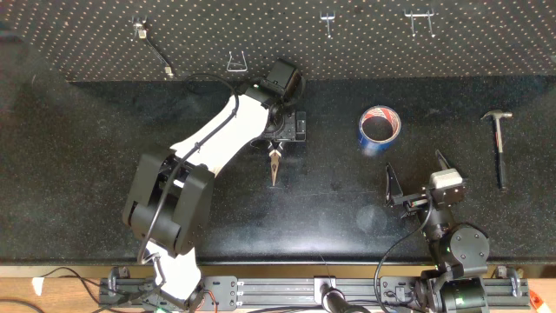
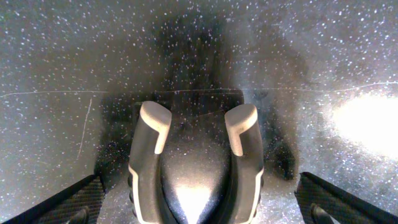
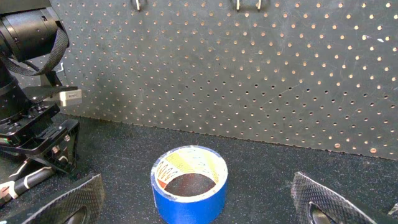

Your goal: Place Tools Onto Pegboard

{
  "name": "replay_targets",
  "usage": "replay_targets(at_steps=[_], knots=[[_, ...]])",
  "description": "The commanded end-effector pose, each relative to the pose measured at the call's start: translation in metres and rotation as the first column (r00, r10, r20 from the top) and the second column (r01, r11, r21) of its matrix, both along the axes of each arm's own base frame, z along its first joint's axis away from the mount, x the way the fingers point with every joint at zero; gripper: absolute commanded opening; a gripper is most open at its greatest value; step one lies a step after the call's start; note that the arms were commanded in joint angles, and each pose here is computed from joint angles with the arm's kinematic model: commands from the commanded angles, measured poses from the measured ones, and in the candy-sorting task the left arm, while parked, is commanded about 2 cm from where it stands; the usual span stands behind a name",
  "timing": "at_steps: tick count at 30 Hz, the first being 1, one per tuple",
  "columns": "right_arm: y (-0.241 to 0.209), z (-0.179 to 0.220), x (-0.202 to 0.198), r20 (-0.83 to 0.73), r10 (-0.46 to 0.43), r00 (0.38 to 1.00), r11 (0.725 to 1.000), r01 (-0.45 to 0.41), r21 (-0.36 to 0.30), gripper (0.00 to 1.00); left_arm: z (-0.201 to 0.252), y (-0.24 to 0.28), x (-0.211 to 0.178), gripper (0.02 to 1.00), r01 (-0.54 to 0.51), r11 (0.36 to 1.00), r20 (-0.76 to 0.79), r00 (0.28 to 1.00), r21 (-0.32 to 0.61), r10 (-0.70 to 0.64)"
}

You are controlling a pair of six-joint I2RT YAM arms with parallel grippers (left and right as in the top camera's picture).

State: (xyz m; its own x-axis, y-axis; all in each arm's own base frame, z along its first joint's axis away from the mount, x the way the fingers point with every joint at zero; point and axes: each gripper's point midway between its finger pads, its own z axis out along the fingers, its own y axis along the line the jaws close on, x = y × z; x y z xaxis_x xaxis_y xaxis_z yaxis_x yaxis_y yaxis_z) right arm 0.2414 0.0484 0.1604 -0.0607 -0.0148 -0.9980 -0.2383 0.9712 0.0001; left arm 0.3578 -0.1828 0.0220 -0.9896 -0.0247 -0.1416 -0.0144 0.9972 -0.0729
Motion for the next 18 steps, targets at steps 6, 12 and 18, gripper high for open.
replay_targets(at_steps=[6, 12, 18], knots=[[0.001, 0.000, -0.001, 0.000, 0.005, 1.000, 1.000, -0.005, 0.014, 0.982, -0.009, 0.003, 0.001, 0.996, 0.008, 1.000, -0.021, 1.000, 0.026, -0.007], [0.001, 0.000, -0.001, 0.000, 0.005, 1.000, 1.000, -0.005, 0.014, 0.982, -0.010, 0.010, -0.002, 0.998, 0.005, 0.998, -0.027, 1.000, 0.058, -0.003], [0.001, 0.000, -0.001, 0.000, 0.005, 1.000, 1.000, -0.005, 0.014, 0.982, -0.013, 0.010, -0.001, 0.998, 0.005, 0.998, -0.028, 1.000, 0.062, -0.003]])
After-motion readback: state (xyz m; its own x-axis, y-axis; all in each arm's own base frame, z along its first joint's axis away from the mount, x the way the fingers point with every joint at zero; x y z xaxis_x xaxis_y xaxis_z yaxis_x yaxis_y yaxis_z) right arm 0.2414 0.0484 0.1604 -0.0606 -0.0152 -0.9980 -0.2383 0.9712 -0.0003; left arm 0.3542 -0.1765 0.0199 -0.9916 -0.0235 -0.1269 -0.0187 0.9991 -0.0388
